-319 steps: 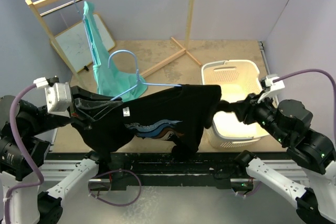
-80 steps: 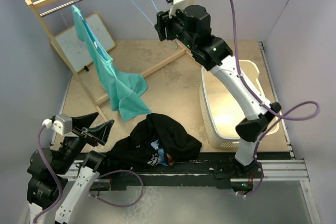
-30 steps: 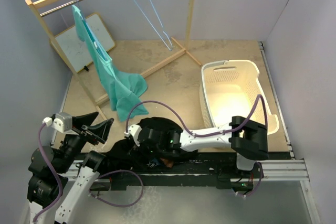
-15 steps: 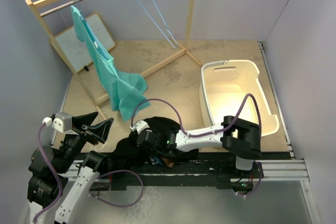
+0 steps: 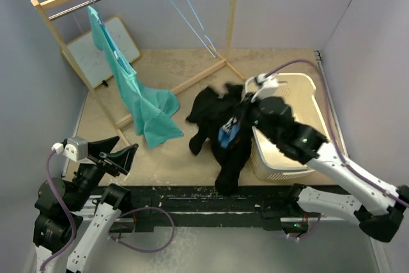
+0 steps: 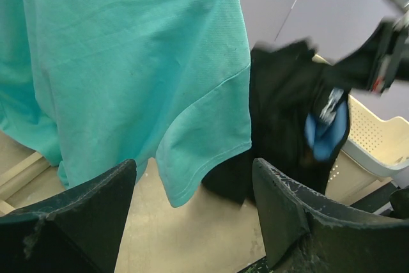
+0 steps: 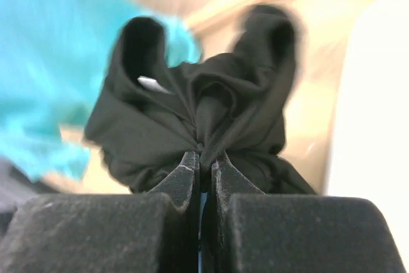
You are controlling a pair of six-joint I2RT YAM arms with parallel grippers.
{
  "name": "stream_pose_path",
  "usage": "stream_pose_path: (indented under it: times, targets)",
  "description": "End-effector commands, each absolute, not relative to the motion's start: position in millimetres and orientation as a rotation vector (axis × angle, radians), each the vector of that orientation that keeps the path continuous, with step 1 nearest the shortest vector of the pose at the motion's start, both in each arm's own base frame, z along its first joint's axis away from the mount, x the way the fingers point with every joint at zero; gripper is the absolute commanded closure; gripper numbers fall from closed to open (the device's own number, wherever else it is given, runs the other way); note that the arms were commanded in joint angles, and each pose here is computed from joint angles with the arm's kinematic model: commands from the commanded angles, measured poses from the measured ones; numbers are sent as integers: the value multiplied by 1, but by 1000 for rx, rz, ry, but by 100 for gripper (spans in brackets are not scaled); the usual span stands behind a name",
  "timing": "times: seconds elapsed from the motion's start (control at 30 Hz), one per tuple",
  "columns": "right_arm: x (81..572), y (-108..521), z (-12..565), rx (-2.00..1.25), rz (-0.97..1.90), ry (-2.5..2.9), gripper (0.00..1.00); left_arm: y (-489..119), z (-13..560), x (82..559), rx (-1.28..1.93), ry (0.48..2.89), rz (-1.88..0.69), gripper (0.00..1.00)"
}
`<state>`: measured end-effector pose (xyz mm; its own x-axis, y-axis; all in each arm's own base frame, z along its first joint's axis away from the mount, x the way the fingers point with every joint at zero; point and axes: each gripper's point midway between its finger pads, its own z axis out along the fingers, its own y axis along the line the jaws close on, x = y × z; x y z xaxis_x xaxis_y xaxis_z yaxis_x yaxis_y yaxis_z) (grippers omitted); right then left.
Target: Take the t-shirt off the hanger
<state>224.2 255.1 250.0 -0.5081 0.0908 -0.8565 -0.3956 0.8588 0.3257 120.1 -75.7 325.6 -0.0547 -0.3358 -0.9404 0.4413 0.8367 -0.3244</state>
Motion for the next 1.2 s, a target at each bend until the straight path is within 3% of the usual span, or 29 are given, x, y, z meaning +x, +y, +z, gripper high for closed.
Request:
stream_pose_path:
  times: [0.0, 0.33, 0.5, 0.67, 0.8, 1.1, 1.17]
  targets:
    - [254, 211, 356, -137, 544, 1839, 100, -75, 333, 121, 74, 1470, -644, 24]
    - [282, 106, 527, 176, 286, 1541, 100, -76, 333, 122, 72, 1473, -644, 24]
    - [281, 48, 569, 322, 12, 1473, 100, -77, 333, 122, 78, 1475, -648, 24]
    - [263, 19, 599, 374, -48, 1384, 100, -77, 333, 121, 79, 1469, -650, 24]
    - [268, 24, 577, 345, -77, 1451, 100, -77, 334, 121, 79, 1467, -651, 24]
    - [288, 57, 419, 246, -114, 1781, 100, -77, 334, 120, 78, 1469, -655, 24]
    - [284, 55, 399, 252, -136, 1820, 92, -77, 333, 121, 79, 1472, -654, 23]
